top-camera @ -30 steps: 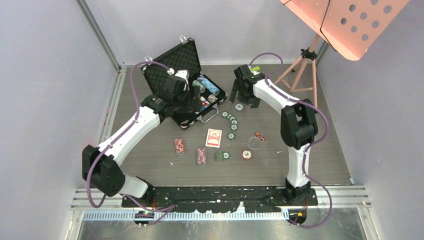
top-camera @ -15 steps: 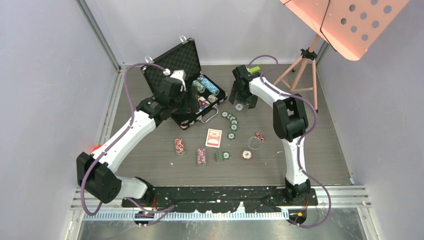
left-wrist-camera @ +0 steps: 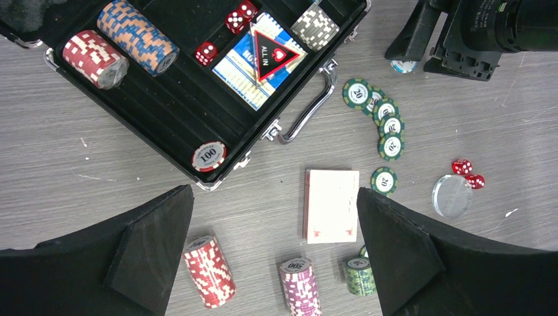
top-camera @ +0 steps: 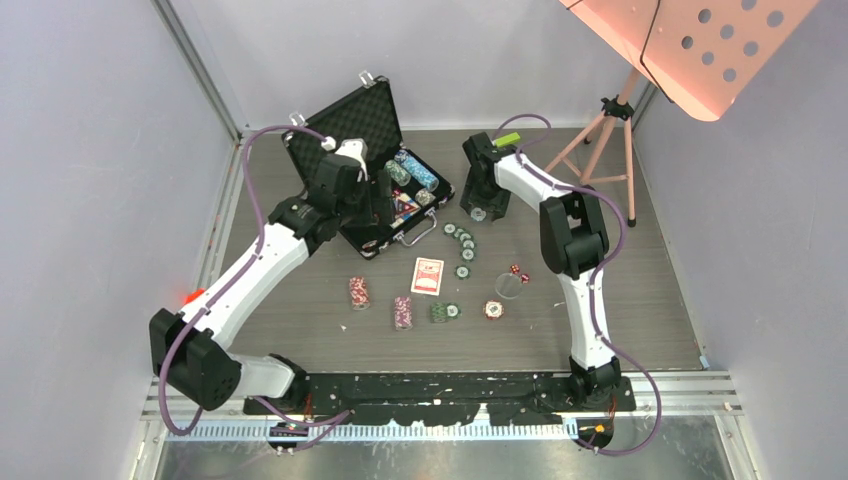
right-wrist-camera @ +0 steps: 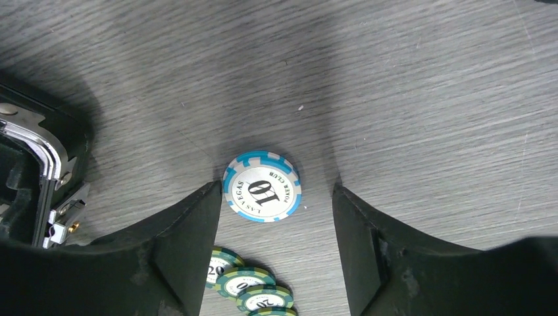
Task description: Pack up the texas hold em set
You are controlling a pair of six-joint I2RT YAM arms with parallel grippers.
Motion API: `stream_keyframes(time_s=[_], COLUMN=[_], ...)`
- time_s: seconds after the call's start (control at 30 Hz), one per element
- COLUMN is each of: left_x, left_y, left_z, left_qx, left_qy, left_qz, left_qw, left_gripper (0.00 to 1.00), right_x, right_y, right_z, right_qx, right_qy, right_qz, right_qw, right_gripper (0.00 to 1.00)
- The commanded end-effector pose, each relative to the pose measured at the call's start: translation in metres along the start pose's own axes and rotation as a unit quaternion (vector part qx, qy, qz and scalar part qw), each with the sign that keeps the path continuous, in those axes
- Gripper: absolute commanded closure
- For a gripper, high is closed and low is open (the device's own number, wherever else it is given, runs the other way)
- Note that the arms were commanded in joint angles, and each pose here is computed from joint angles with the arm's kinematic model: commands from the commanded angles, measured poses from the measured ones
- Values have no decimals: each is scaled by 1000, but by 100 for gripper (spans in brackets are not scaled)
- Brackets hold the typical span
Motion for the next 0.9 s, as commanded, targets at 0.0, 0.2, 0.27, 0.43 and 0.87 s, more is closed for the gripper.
stream_keyframes(time_s=[0.0, 0.2, 0.27, 0.43, 0.87], left_x=[-1, -2, -3, -3, 25], left_y=[14, 16, 14, 8, 2], left_z=[-13, -15, -13, -9, 3], left_qx=[-36, -44, -40, -35, -38], left_qy=[-8, -17, -20, -26, 0], left_qz=[-12, -13, -15, -22, -78], left_qw=[999, 999, 999, 999, 996], left_gripper=[2, 2, 2, 2, 2], right_x=[1, -1, -2, -4, -4], right_y=[0, -3, -5, -9, -3], right_z=[5, 8, 9, 10, -4], right_qx=[8, 18, 29, 38, 24], right_qy=[1, -6, -12, -18, -14], right_qz=[6, 2, -2, -6, -1], right_qw=[1000, 1000, 1000, 999, 1000], right_gripper=[33, 40, 40, 41, 72])
Point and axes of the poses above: each gripper's point midway between its finger pads, its own z axis out along the fingers, its own x axis along the line the jaws close on, y = z × x, the point moved 3 cm from there along -z, back along the fingers, and after that the axes turned 13 degrees about -z, right-handed, at the moved point
